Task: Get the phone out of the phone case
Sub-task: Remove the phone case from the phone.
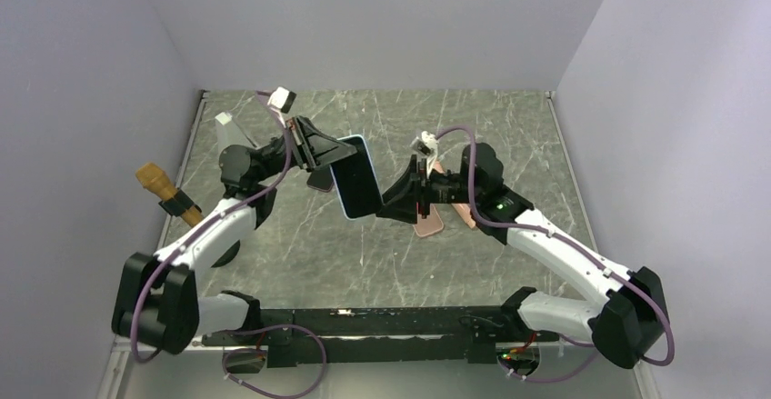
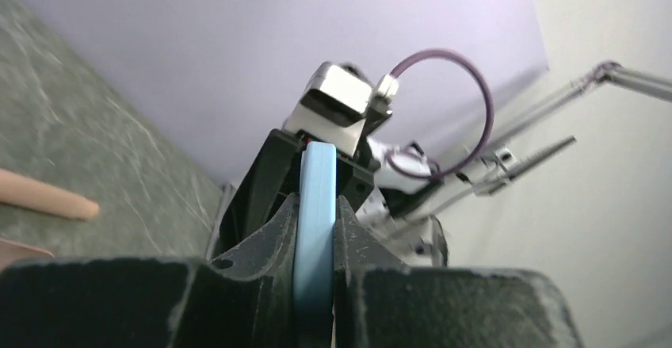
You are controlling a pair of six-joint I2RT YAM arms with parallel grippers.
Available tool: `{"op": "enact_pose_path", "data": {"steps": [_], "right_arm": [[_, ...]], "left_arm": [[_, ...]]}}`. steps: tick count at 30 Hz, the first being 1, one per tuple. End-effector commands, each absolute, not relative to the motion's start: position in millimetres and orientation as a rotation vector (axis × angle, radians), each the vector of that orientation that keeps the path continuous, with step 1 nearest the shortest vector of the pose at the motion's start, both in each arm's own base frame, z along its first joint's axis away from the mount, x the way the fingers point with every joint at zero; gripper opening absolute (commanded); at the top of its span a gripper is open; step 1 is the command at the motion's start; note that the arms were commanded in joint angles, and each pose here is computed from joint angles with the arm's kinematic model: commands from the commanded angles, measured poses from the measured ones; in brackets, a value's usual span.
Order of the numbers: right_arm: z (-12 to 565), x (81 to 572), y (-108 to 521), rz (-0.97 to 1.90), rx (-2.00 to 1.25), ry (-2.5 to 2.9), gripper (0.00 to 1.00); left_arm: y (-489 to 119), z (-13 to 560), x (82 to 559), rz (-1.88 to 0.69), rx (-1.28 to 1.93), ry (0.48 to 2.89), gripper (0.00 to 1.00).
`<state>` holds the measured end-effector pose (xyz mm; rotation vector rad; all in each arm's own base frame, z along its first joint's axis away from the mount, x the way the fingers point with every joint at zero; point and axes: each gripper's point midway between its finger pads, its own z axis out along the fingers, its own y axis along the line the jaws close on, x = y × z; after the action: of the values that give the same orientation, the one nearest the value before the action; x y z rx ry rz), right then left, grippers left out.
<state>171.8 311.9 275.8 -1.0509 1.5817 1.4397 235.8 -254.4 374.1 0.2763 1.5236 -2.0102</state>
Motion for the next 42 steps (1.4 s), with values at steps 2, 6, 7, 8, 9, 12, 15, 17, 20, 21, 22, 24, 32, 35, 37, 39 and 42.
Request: {"op": "enact_pose_path", "data": {"steps": [2,6,7,8,9,12,15,17,20,21,22,24,32,35,37,39,42], "right_arm": [[299,215,307,1.348,-0.608,1.541,0.53],[309,188,310,1.440,-0.567,1.455,0.65],[309,185,311,1.449,-0.563,1.441,0.66],[312,178,314,1.469,-0.572,1.412,0.67],[313,176,315,1.480,-0.575,1.401,0.67],[320,173,319,1.488,-0.572,1.374,0.67],[328,176,317,1.483,-0.526,1.349,0.66],[329,181,317,1.475,-0.487,1.363,0.64],[330,188,318,1.477,-0.446,1.381,0.56],[331,190,318,1.479,-0.431,1.382,0.55],[331,191,318,1.481,-0.418,1.388,0.53],[332,191,319,1.496,-0.411,1.383,0.50],[332,187,321,1.524,-0.425,1.352,0.28],[327,184,324,1.477,-0.508,1.315,0.07],[318,181,325,1.400,-0.600,1.258,0.00],[306,183,328,1.300,-0.707,1.227,0.00],[297,188,333,1.191,-0.835,1.211,0.00]], "left_arm": [[-233,419,256,-1.823,0.009,1.248,0.00],[-220,424,265,-1.786,-0.068,1.131,0.00],[-216,426,266,-1.785,-0.085,1.098,0.00],[-214,426,266,-1.792,-0.101,1.073,0.00],[-212,427,265,-1.804,-0.110,1.042,0.00],[-214,424,265,-1.876,-0.134,1.006,0.00],[-213,423,260,-1.939,-0.157,0.960,0.00],[-217,421,257,-1.958,-0.154,0.960,0.00],[-222,421,251,-1.966,-0.148,0.961,0.00],[-224,421,250,-1.967,-0.146,0.962,0.00],[-224,421,249,-1.967,-0.143,0.960,0.00],[-225,422,246,-1.973,-0.140,0.955,0.00],[-225,424,240,-2.011,-0.159,0.952,0.00],[-223,427,236,-2.075,-0.202,0.952,0.00],[-226,428,233,-2.156,-0.246,0.992,0.00],[-232,427,228,-2.245,-0.277,1.063,0.00],[-234,434,214,-2.333,-0.267,1.109,0.00]]}}
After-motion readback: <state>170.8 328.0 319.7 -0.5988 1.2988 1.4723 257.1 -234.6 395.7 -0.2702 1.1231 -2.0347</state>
